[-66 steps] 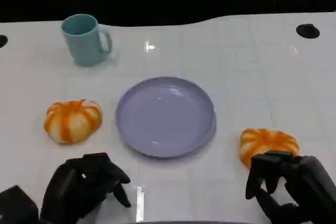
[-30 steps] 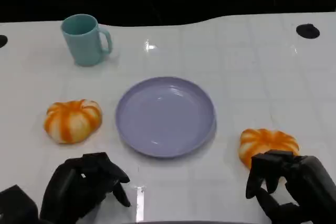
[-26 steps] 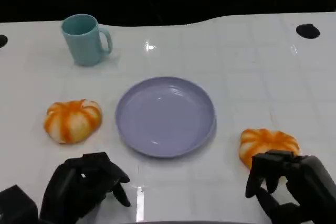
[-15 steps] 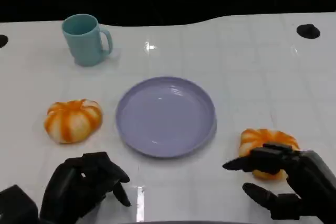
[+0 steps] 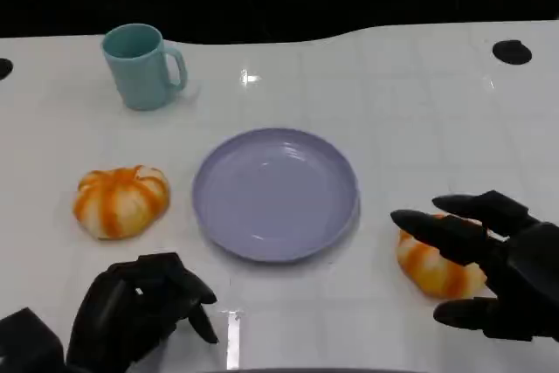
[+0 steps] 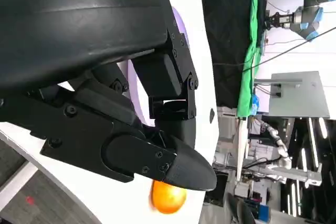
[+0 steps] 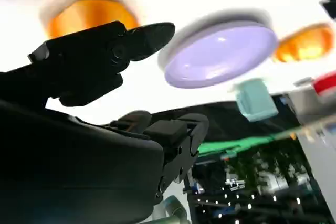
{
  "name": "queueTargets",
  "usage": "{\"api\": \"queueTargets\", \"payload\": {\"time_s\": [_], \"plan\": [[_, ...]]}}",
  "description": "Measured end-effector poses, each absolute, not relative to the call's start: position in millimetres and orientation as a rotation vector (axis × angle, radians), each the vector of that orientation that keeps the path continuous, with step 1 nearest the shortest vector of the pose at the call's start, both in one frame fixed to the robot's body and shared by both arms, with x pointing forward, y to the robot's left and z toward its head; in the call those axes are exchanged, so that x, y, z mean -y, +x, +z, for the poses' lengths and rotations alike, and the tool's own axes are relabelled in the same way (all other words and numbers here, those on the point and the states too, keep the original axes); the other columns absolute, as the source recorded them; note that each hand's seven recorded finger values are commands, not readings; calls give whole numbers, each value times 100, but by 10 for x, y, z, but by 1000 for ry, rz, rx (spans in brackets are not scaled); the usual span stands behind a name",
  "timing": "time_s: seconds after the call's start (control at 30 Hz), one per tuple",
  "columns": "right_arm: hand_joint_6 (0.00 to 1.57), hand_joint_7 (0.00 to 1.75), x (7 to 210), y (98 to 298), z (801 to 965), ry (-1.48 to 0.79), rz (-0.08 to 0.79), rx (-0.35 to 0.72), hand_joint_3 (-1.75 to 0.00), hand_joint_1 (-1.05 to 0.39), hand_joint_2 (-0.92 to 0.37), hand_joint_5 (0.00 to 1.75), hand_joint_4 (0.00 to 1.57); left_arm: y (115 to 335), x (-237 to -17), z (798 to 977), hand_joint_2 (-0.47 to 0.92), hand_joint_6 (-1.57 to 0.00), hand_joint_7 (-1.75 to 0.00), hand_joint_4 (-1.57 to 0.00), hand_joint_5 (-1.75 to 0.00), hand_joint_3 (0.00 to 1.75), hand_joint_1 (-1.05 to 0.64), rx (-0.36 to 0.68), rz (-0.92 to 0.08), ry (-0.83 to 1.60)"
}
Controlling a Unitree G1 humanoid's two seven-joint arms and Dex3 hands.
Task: Grasp the bread from the table and place it into the plate.
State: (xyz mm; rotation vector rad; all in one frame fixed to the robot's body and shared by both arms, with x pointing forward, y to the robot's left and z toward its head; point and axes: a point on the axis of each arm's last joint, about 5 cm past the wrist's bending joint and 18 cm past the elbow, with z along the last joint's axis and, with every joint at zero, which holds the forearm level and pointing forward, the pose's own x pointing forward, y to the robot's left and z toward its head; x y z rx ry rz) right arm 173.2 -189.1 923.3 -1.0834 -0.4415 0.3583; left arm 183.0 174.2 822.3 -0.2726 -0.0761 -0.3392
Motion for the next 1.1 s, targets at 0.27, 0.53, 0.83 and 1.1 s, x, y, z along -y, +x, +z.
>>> {"api": "queueTargets", "payload": {"time_s": [0.27, 0.53, 0.83, 1.1], "plan": [[28, 1, 1856, 1720, 9258, -1295, 344, 364, 0, -50, -80, 41, 2, 1831, -1737, 8223, 92, -120, -74, -114, -120, 9, -95, 76, -340, -273], [29, 1, 1826, 1833, 9148, -1377, 338, 300, 0, -49, -80, 41, 4, 1830, -1734, 8233, 92, -119, -74, -114, -120, 8, -95, 80, -335, -271], [30, 0, 1755, 2017, 8973, -1408, 368, 248, -1, -49, -82, 38, 8, 1831, -1730, 8241, 92, -119, -73, -113, -120, 9, -95, 84, -336, -271], [37, 2, 1635, 2193, 8847, -1421, 394, 192, -1, -49, -87, 29, 23, 1826, -1728, 8241, 92, -118, -73, -113, -120, 8, -94, 87, -333, -276]]}}
